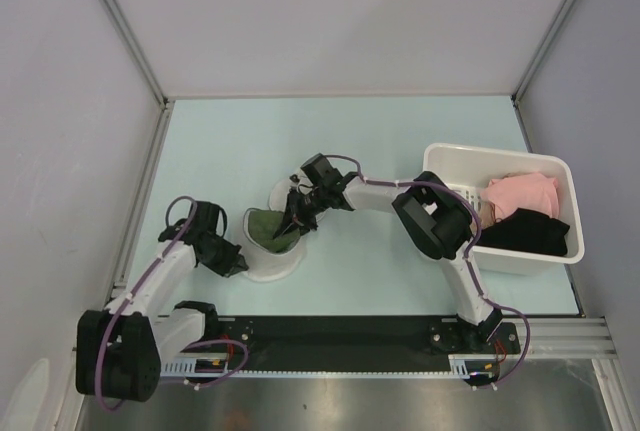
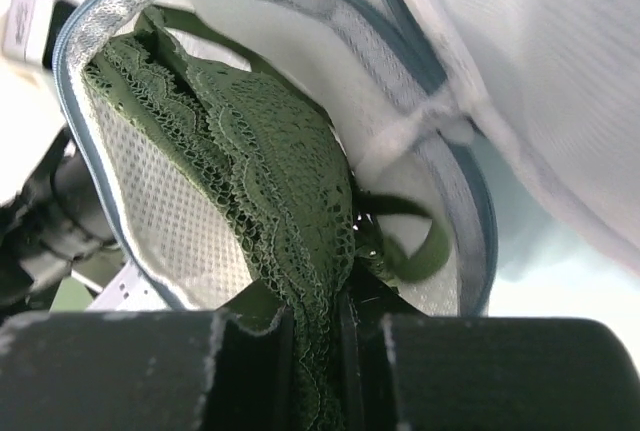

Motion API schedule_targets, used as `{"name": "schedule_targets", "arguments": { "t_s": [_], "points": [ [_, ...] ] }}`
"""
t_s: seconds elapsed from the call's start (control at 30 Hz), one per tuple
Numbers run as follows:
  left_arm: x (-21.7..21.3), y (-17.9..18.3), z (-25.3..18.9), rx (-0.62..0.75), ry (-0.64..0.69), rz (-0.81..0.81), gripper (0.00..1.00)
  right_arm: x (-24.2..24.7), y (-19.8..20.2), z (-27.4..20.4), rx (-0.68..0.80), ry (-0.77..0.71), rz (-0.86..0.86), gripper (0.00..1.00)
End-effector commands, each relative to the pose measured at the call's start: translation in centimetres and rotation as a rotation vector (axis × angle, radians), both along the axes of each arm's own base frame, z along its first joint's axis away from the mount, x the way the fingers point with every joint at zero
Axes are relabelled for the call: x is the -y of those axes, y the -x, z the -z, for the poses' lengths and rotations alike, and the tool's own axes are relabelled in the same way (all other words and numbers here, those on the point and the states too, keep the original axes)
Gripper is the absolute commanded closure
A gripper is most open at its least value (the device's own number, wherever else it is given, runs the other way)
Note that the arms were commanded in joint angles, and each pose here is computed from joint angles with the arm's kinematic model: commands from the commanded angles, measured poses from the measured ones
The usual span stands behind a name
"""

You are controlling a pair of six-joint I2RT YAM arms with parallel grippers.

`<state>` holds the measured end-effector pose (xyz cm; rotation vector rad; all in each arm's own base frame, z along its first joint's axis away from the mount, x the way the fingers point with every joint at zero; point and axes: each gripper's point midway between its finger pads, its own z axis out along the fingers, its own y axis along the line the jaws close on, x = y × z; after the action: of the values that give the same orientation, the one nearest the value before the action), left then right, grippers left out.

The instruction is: Place the bra in the laundry bag and zip it closed

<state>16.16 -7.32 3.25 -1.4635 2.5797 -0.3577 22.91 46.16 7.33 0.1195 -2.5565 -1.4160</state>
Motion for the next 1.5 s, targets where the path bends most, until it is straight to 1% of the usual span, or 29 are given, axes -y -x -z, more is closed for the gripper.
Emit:
{"name": "schedule_targets", "arguments": {
  "t_s": [0.0, 0.03, 0.07, 0.13, 0.23, 0.27, 0.3, 0.33, 0.4, 0.43, 0.5, 0.57, 0.6, 0.63, 0.7, 0.73, 0.8, 0.83, 0.9, 0.93, 1.07, 1.1, 1.13, 1.23, 1.3, 1.33, 1.37, 1.4, 1.47],
  "points": [
    [0.3, -4.1, -0.5, 0.152, 0.002, 0.096, 0.95, -0.5, 0.3, -4.3, 0.053, -0.11, -0.07, 1.0],
    [0.8, -4.5, -0.3, 0.155, 0.032, 0.113, 0.98, -0.4, 0.6, -4.5, 0.053, -0.11, -0.085, 1.0],
    [1.1, -5.4, -0.6, 0.194, 0.049, 0.128, 0.99, 0.1, 1.6, -3.7, 0.014, -0.054, -0.102, 1.0],
    [1.5, -6.5, -1.5, 0.261, 0.057, 0.182, 1.0, 0.2, 3.0, -3.3, 0.011, -0.032, -0.15, 1.0],
    [1.1, -8.4, -4.1, 0.405, 0.007, 0.225, 1.0, -0.6, 3.8, -2.3, 0.028, -0.006, -0.156, 1.0],
    [0.9, -8.5, -4.8, 0.41, -0.006, 0.231, 0.98, -1.0, 3.4, -2.1, 0.045, -0.002, -0.147, 1.0],
    [0.7, -8.3, -4.9, 0.395, -0.019, 0.238, 0.96, -1.1, 2.9, -1.1, 0.061, 0.023, -0.126, 1.0],
    [0.4, -7.1, -4.3, 0.329, -0.026, 0.227, 0.86, -1.5, 2.4, -0.7, 0.079, 0.011, -0.12, 1.0],
    [0.1, -6.5, -4.8, 0.312, -0.033, 0.194, 0.72, -1.8, 1.6, 0.2, 0.099, 0.022, -0.111, 1.0],
    [-0.2, -5.4, -4.8, 0.275, -0.04, 0.181, 0.68, -1.8, 1.2, 0.3, 0.106, 0.024, -0.108, 1.0],
    [-1.7, -4.8, -5.8, 0.281, -0.109, 0.109, 0.61, -2.0, 0.4, 0.3, 0.134, 0.021, -0.101, 0.97],
    [-2.3, -4.7, -8.1, 0.338, -0.15, 0.124, 0.59, -1.6, 0.0, 0.6, 0.156, 0.037, -0.103, 0.87],
    [-2.3, -5.1, -9.1, 0.371, -0.157, 0.147, 0.6, -1.1, -0.2, 0.9, 0.15, 0.053, -0.1, 0.82],
    [-2.2, -6.0, -10.9, 0.426, -0.161, 0.162, 0.6, -0.9, -0.3, 1.1, 0.154, 0.061, -0.105, 0.74],
    [-1.4, -6.6, -12.6, 0.467, -0.142, 0.221, 0.63, -0.1, -0.2, 1.4, 0.147, 0.089, -0.113, 0.65],
    [-1.0, -7.4, -14.4, 0.516, -0.13, 0.241, 0.63, 0.3, -0.4, 1.0, 0.152, 0.094, -0.111, 0.57],
    [0.2, -7.9, -15.7, 0.552, -0.105, 0.314, 0.65, 1.4, -0.1, 0.9, 0.163, 0.124, -0.13, 0.48],
    [0.7, -8.3, -17.2, 0.595, -0.097, 0.335, 0.65, 1.8, -0.2, 0.5, 0.168, 0.132, -0.133, 0.4],
    [2.6, -8.5, -18.6, 0.656, -0.061, 0.434, 0.65, 2.7, 0.1, -0.9, 0.185, 0.145, -0.14, 0.32],
    [3.4, -9.0, -19.5, 0.684, -0.046, 0.461, 0.65, 2.9, 0.0, -1.4, 0.198, 0.149, -0.139, 0.24],
    [7.3, -9.1, -20.9, 0.72, 0.017, 0.604, 0.67, 4.7, -0.5, -3.3, 0.229, 0.199, -0.111, 0.15],
    [8.0, -9.2, -21.1, 0.724, 0.022, 0.628, 0.67, 5.2, -0.5, -3.5, 0.236, 0.214, -0.111, 0.12],
    [8.6, -9.7, -21.5, 0.735, 0.023, 0.645, 0.67, 5.5, -0.7, -3.8, 0.248, 0.225, -0.104, 0.06],
    [10.5, -10.0, -22.3, 0.753, 0.039, 0.711, 0.67, 7.2, -1.7, -4.3, 0.268, 0.285, -0.064, 0.04],
    [11.6, -10.3, -21.5, 0.72, 0.044, 0.748, 0.69, 10.0, -3.2, -3.8, 0.282, 0.396, 0.003, 0.04],
    [11.9, -10.5, -21.4, 0.713, 0.042, 0.758, 0.73, 11.0, -3.9, -3.7, 0.296, 0.425, 0.03, 0.04],
    [12.5, -10.7, -20.3, 0.671, 0.045, 0.771, 0.83, 12.7, -4.7, -2.6, 0.316, 0.501, 0.07, 0.05],
    [12.7, -10.7, -19.7, 0.645, 0.044, 0.776, 0.85, 14.1, -6.1, -2.8, 0.338, 0.522, 0.12, 0.05],
    [13.2, -11.0, -18.4, 0.606, 0.008, 0.792, 0.87, 15.8, -7.6, -1.9, 0.376, 0.579, 0.171, 0.12]
  ]
}}
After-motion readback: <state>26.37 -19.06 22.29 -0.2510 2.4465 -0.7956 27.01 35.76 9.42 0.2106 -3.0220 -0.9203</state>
